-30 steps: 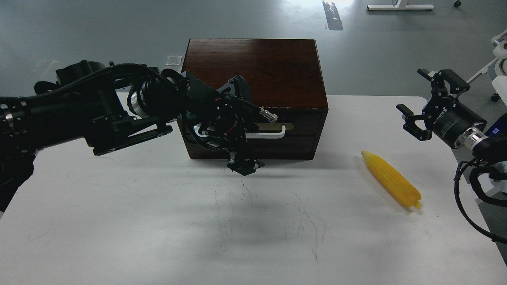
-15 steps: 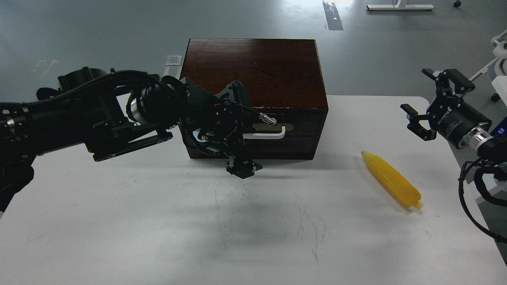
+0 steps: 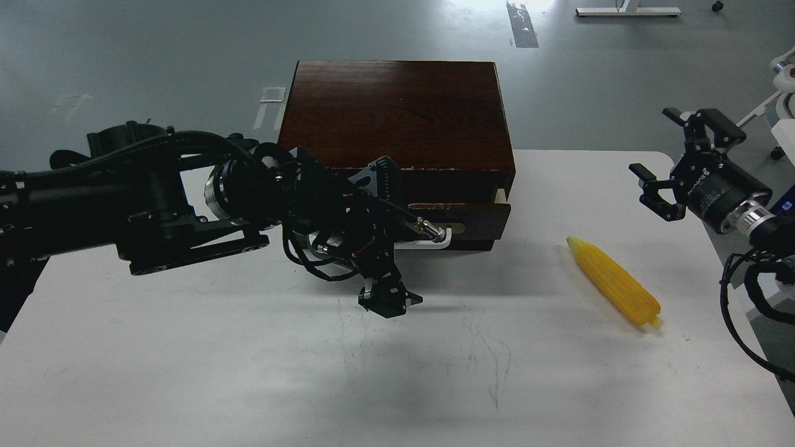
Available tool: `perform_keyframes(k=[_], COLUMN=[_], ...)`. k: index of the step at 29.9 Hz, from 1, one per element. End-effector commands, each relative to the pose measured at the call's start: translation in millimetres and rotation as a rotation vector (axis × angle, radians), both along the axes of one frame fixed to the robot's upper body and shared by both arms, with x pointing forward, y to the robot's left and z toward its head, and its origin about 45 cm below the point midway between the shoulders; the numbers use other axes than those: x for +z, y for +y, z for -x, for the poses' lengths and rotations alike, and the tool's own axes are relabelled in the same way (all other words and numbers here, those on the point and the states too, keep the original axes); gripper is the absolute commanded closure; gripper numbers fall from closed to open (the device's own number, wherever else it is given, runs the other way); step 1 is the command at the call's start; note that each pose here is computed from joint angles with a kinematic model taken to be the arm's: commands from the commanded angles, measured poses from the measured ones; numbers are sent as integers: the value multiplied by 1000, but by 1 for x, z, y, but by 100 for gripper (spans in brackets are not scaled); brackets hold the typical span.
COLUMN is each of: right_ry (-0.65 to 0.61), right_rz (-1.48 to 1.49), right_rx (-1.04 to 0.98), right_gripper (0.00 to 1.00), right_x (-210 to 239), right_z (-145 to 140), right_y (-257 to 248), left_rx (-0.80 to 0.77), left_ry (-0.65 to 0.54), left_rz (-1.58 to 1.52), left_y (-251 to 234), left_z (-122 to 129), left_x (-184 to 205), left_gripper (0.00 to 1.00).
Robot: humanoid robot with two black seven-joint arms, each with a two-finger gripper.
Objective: Put corn in drawer with both arms
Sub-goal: 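Pull the drawer out toward the robot with the left gripper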
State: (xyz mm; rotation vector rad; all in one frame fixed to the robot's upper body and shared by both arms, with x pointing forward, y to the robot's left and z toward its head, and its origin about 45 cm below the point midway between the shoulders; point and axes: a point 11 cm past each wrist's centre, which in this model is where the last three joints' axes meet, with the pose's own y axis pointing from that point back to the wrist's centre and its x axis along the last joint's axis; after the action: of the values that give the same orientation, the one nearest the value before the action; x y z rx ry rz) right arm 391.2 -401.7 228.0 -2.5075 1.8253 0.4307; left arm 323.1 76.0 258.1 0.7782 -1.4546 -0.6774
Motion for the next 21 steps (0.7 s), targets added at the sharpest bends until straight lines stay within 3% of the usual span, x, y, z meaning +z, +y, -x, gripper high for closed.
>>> perform_keyframes(k=[1, 16, 19, 21], right_ry=[8, 7, 8, 7], right_rz=[0, -3, -2, 4], right_rx=[-2, 0, -1, -8], right_gripper=[0, 0, 0, 0], right_x=[-3, -3, -3, -1], right_z=[2, 2, 3, 3], right_y=[-1, 0, -1, -5], left_rx=[-19, -37, 24, 105], left_ry=[27, 38, 125, 264], left_rz=[17, 45, 131, 294], left_y=[1, 0, 0, -7], left_z=[12, 21, 21, 19], left_x=[3, 13, 31, 64], left_gripper=[1, 1, 1, 1])
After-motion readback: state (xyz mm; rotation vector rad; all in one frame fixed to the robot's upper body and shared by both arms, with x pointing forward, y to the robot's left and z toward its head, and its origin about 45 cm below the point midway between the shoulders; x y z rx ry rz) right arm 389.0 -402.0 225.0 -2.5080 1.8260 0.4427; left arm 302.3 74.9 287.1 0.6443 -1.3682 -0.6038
